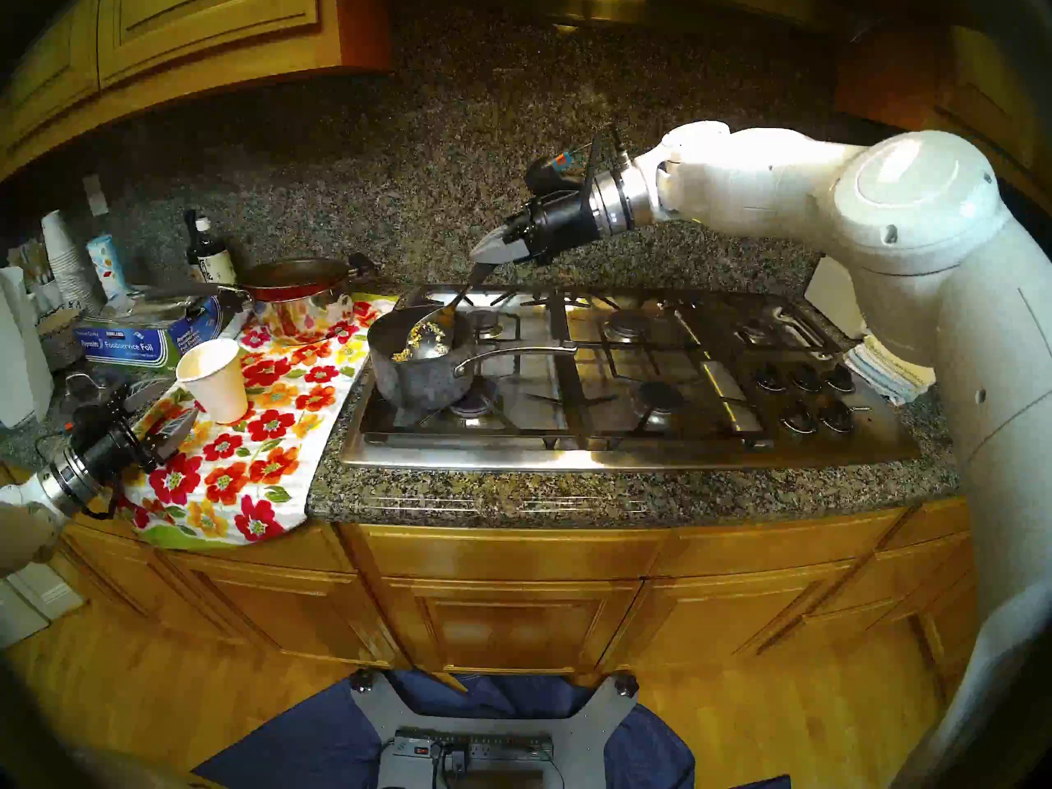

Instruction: Pour oats into pot and stir with a spoon

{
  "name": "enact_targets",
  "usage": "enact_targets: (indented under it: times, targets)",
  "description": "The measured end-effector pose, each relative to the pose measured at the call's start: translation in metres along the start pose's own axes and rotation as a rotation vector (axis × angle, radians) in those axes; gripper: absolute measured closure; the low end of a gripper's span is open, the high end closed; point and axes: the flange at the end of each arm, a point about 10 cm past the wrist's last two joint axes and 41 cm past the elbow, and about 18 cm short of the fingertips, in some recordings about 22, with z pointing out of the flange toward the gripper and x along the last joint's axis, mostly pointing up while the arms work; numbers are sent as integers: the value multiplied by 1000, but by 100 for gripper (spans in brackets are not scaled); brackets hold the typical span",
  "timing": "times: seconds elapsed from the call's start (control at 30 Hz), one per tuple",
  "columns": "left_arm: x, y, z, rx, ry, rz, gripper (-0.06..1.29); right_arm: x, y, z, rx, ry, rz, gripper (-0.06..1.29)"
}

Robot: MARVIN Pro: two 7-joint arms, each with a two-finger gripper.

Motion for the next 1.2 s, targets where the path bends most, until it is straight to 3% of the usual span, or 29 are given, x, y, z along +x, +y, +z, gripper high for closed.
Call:
enact_targets:
  times: [0.3,0.6,0.87,1.2]
  targets:
    - [0,0,0,0,0,0,1,7,-3,18,45,28,-12,106]
    - [0,0,-1,1,1,0,1,6,-17,18,141,43,-8,106]
    - [0,1,-1,-1,-1,-1,1,-2,-28,2,180,21,-7,106]
    - [0,1,-1,0,1,0,1,-21,-28,-22,138,-56,-31,106]
